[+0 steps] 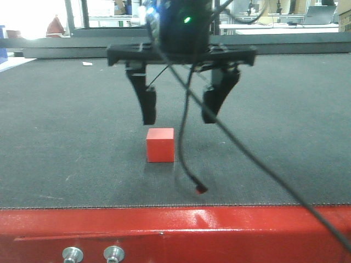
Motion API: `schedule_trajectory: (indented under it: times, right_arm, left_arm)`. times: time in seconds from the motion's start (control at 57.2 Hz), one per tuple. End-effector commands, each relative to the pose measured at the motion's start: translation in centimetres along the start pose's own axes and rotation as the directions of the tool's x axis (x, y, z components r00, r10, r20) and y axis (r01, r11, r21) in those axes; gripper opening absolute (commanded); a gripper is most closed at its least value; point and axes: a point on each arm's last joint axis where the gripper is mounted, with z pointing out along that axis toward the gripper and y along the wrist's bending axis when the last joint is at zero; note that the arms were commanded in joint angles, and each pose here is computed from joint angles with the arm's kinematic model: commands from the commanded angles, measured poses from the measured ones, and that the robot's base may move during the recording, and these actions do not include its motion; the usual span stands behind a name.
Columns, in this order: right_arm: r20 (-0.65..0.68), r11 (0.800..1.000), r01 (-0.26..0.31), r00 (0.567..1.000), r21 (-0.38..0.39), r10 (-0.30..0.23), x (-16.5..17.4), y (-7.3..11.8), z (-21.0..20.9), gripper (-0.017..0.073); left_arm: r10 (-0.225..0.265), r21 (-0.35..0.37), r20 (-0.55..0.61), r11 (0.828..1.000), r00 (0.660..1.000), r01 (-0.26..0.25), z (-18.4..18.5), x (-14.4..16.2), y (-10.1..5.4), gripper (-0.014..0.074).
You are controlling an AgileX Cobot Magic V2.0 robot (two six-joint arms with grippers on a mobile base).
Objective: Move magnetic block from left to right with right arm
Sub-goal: 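Lower the open right gripper over the red cube, fingers straddling it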
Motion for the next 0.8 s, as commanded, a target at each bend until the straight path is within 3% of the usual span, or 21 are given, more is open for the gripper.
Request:
schedule_trajectory:
  times: [0.0, 0.786]
  right_arm:
    - [0.063, 0.999, -0.003, 0.998, -0.050, 0.006, -0.7, 0.7, -2.5, 0.0601]
    - [0.067, 0.997, -0.036, 0.997, -0.072, 0.041, -1.6, 1.8, 0.1, 0.0601]
  left_arm:
    - [0.000, 0.004, 0.076, 1.000, 0.997, 0.000, -0.1, -0.4, 0.0, -0.0126]
    - [0.000, 0.004, 0.076, 1.000, 0.997, 0.000, -0.1, -0.4, 0.0, -0.0126]
